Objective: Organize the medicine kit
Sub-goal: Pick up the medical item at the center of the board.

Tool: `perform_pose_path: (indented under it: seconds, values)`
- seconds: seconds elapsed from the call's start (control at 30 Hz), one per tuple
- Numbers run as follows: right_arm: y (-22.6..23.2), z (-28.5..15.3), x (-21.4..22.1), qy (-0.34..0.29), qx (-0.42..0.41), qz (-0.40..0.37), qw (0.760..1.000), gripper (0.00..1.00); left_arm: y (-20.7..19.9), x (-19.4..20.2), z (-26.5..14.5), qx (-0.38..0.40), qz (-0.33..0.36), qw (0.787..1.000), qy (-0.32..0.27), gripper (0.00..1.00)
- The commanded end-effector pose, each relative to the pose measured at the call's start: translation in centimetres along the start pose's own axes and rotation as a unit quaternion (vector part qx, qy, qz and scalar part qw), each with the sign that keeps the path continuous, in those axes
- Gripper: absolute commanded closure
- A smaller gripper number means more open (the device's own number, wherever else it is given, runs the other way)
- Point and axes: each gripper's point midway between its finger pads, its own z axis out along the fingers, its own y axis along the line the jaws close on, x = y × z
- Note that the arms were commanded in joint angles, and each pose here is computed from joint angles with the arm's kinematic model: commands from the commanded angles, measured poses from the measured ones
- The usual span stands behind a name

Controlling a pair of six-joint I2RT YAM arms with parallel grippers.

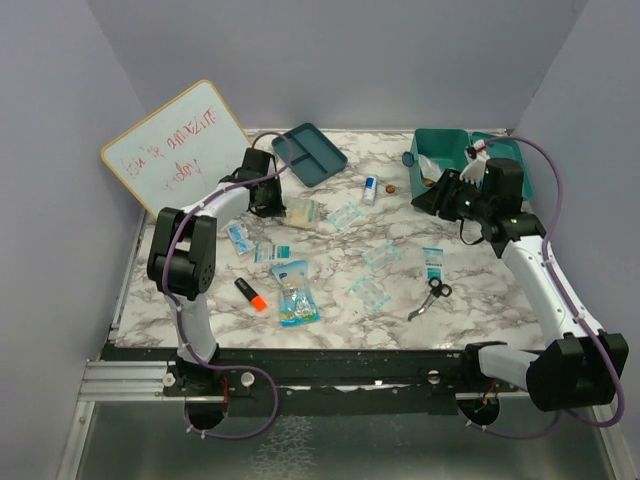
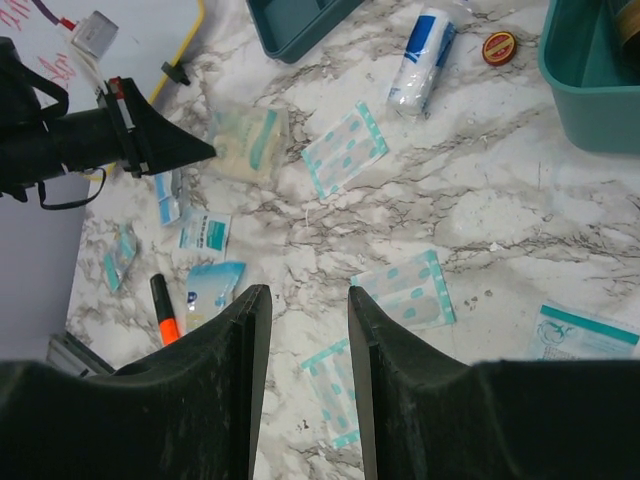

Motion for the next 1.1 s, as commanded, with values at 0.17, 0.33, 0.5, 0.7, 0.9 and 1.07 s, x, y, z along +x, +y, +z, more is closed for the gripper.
perform_pose_path:
  seconds: [0.17,0.33,0.5,0.7,0.9,1.07]
  values:
    - [3.1,1.5,0.5,0.013,-0.048,-0.043,0.998,0.54,-5.8,-3.0,-7.2,0.094,0.026,0.993,-0.061,1.00]
    - [5.3,1.8,0.7,0.017,-0.105,-0.081,0.991,0.52,-9.0,-1.7,-10.3,0.143,0.064,0.985,-0.071,1.00]
    - [7.7,1.4,0.6,0.007,-0.169,-0.131,0.977,0.50,-13.4,0.5,-14.2,0.253,0.105,0.957,-0.094,1.00]
    - [10.2,0.4,0.8,0.007,-0.252,-0.185,0.950,0.47,-18.2,3.1,-19.1,0.379,0.153,0.908,-0.093,1.00]
    - [12.6,-0.7,0.4,-0.016,-0.318,-0.213,0.924,0.37,-20.5,5.8,-21.5,0.448,0.200,0.869,-0.064,1.00]
    - [13.4,-0.8,0.4,-0.022,-0.346,-0.237,0.907,0.33,-21.5,7.6,-22.4,0.478,0.217,0.850,-0.040,1.00]
